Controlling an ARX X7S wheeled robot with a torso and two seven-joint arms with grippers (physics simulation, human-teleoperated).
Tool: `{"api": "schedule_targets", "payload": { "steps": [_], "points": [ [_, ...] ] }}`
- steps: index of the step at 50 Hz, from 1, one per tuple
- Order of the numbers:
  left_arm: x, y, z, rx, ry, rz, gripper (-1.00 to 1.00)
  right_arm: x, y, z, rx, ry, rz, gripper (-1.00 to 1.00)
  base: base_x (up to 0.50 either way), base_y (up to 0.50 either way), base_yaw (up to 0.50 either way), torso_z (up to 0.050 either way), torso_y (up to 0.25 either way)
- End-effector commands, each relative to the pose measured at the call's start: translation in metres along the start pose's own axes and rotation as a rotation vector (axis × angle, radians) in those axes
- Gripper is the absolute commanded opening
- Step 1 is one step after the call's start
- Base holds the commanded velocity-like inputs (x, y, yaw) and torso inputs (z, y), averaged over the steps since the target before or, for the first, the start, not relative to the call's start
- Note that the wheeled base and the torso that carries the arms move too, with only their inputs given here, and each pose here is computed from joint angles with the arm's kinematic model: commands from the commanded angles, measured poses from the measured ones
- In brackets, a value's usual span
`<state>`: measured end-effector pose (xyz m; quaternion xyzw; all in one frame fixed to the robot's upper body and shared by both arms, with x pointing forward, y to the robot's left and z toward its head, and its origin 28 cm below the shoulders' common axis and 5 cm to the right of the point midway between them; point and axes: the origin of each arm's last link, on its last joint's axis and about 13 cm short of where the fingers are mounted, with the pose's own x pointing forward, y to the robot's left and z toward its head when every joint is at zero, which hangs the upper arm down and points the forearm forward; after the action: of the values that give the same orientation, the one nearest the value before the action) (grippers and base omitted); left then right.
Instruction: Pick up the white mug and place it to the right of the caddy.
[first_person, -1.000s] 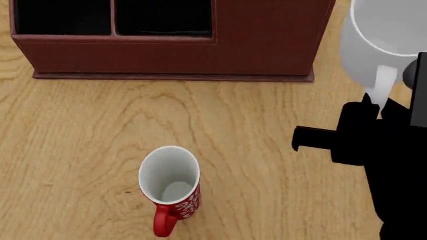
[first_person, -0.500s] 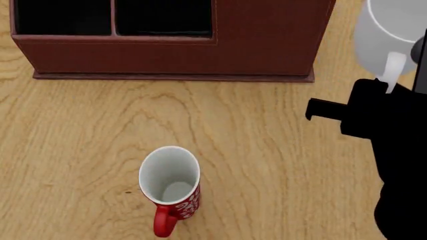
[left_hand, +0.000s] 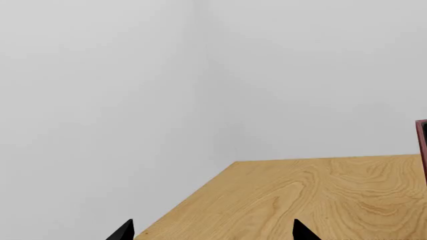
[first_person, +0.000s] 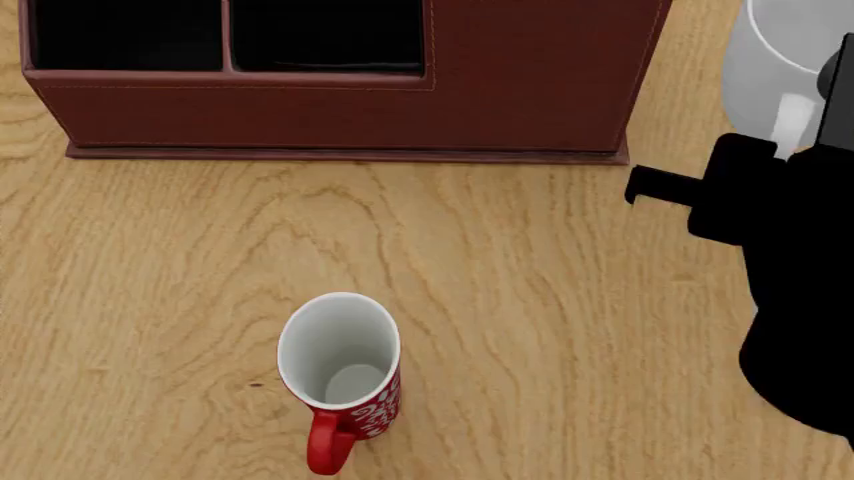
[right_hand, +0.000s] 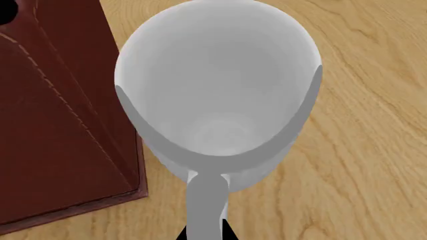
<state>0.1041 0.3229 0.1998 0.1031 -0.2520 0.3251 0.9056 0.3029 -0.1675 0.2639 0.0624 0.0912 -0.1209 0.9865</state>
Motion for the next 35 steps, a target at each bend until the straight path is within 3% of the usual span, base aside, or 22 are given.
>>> {"api": "schedule_targets", "payload": {
  "steps": [1, 35],
  "points": [
    [0.000, -0.001, 0.000, 0.002, 0.001, -0.001, 1.00, 0.015, 0.002, 0.004, -0.007, -0.003, -0.033, -1.00, 0.00, 0.00, 0.00, 0.000, 0.000],
    [0.000, -0.002, 0.000, 0.014, 0.005, -0.001, 1.00, 0.056, 0.003, -0.003, 0.004, 0.061, -0.089, -1.00, 0.00, 0.00, 0.00, 0.000, 0.001]
  ]
}}
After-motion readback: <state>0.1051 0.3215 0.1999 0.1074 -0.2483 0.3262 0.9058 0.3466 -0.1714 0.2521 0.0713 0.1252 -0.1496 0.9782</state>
